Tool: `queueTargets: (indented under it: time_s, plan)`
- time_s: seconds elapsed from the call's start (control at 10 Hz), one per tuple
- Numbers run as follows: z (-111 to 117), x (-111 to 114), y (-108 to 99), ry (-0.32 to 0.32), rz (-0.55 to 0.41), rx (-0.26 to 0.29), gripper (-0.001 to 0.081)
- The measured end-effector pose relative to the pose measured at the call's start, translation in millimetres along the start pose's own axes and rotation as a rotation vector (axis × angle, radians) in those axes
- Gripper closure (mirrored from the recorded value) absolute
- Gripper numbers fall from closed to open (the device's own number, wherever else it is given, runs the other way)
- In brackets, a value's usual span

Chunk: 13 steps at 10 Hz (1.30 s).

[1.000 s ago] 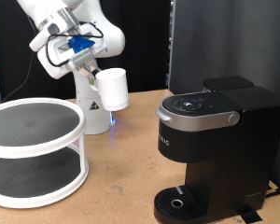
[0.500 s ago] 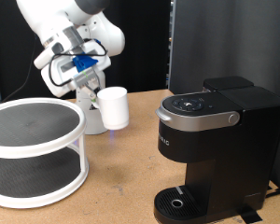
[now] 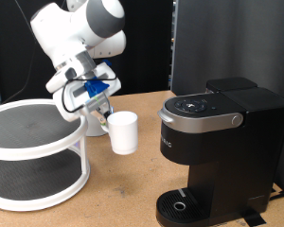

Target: Make a cup of coffee with the keurig machine

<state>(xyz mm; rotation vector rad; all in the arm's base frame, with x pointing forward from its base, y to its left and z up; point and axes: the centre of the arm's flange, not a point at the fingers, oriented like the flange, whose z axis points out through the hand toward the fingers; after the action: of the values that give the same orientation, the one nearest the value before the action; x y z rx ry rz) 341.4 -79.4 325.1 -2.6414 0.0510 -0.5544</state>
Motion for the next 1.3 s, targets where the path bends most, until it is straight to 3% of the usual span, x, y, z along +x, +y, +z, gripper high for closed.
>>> queueTargets:
  time_s: [0.7,1.3]
  plan:
    - [57,-22,15,0.017,-0.007,-0.022,0.0739]
    - [85,-35,25,0.002,0.014,-0.036,0.0739]
